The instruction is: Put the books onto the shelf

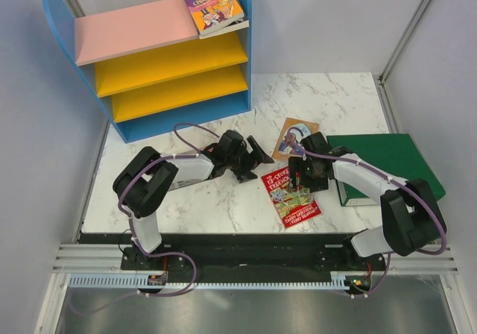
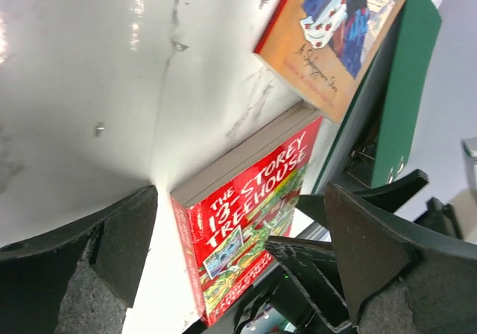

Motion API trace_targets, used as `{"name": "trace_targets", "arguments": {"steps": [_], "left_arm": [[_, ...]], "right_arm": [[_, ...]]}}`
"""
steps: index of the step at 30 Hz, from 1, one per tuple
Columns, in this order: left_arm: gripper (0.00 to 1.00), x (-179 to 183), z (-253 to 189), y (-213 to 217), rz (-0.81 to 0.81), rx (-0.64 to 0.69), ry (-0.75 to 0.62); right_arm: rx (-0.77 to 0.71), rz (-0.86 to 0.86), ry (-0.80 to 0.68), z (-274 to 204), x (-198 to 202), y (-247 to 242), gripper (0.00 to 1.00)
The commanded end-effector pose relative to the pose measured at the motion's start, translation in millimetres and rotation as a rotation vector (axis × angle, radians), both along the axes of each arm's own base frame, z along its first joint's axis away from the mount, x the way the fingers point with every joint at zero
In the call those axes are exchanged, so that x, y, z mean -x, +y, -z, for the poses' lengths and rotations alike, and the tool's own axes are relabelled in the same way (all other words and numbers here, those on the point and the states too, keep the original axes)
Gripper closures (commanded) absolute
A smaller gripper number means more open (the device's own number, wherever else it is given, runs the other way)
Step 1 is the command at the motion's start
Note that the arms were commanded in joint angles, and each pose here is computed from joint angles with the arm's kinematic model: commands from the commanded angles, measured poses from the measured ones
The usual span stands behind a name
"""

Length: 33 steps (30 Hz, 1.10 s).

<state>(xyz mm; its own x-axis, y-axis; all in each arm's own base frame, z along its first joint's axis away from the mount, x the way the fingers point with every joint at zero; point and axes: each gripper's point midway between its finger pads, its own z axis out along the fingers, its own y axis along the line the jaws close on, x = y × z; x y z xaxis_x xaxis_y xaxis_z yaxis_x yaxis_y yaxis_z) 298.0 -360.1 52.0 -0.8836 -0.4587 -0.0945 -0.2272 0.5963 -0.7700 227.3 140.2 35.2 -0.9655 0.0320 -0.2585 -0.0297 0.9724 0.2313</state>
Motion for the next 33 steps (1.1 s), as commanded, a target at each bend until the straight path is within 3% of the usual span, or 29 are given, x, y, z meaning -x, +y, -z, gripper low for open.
{"name": "trace_targets", "arguments": {"steps": [1,6,12,20,33], "left_arm": [[0.0,10,-17,6,0.069,-0.027,-0.057],[0.0,42,-23,-5,0.123,0.016,-0.049],[0.0,71,-17,-34,0.175,0.048,-0.02],[0.0,91,8,-51,0.177,0.069,0.051],[0.0,97,28,-42,0.139,0.054,0.086]], "right_arm": [[-0.069,-0.005,-0.105,-20,-15,11,0.16],[0.054,0.073,-0.182,-21,-25,-14,0.15],[0.089,0.096,-0.216,-13,-30,-23,0.15],[-0.098,-0.052,-0.233,-15,-28,12,0.15],[-0.224,-0.129,-0.237,-26,-19,30,0.15]]}}
